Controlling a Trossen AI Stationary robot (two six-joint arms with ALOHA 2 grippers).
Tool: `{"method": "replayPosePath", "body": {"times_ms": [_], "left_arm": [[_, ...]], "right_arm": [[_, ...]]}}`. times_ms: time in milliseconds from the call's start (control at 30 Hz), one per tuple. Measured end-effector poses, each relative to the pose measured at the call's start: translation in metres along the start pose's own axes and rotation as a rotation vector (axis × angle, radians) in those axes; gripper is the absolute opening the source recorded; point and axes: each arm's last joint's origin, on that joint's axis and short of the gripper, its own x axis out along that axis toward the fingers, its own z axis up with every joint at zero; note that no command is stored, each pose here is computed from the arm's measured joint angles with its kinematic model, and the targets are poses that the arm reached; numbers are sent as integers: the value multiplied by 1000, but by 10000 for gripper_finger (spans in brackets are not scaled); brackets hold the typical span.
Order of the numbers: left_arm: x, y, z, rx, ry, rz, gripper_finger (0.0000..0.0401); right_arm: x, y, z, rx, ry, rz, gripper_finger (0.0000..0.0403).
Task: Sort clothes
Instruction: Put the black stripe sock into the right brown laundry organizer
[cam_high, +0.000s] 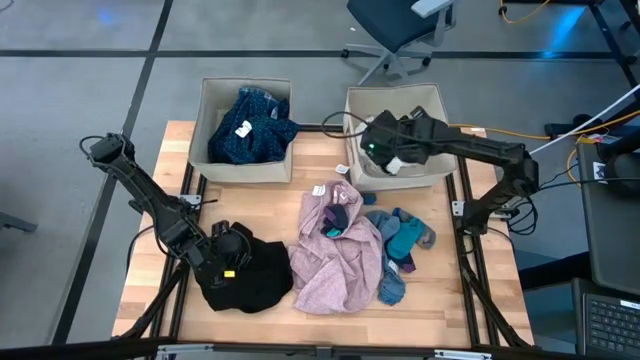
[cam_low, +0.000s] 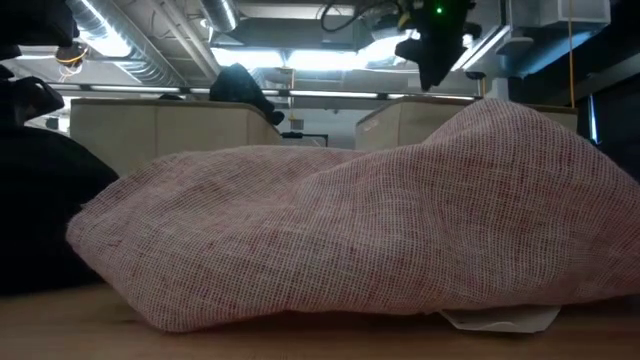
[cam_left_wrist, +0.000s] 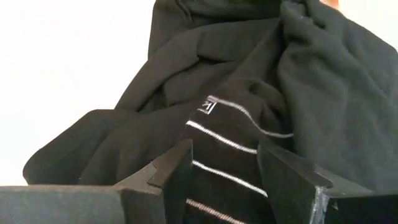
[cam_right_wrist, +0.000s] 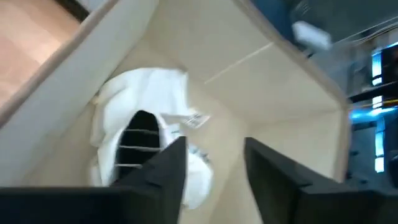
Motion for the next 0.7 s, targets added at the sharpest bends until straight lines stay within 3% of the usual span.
{"method": "replayPosePath", "body": {"times_ms": [100, 233, 433, 700], "left_arm": [[0, 0, 0, 4, 2, 3, 172], [0, 0, 0, 11, 1, 2, 172], [0, -5, 5, 29, -55, -36, 172], [0, -15, 15, 76, -210, -103, 172]], "right_arm": [[1, 2, -1, 0, 53, 93, 221], [-10, 16, -3, -10, 36, 196, 264], [-54, 62, -3, -80, -204, 462, 280], [-100, 158, -15, -296, -532, 765, 280]]}}
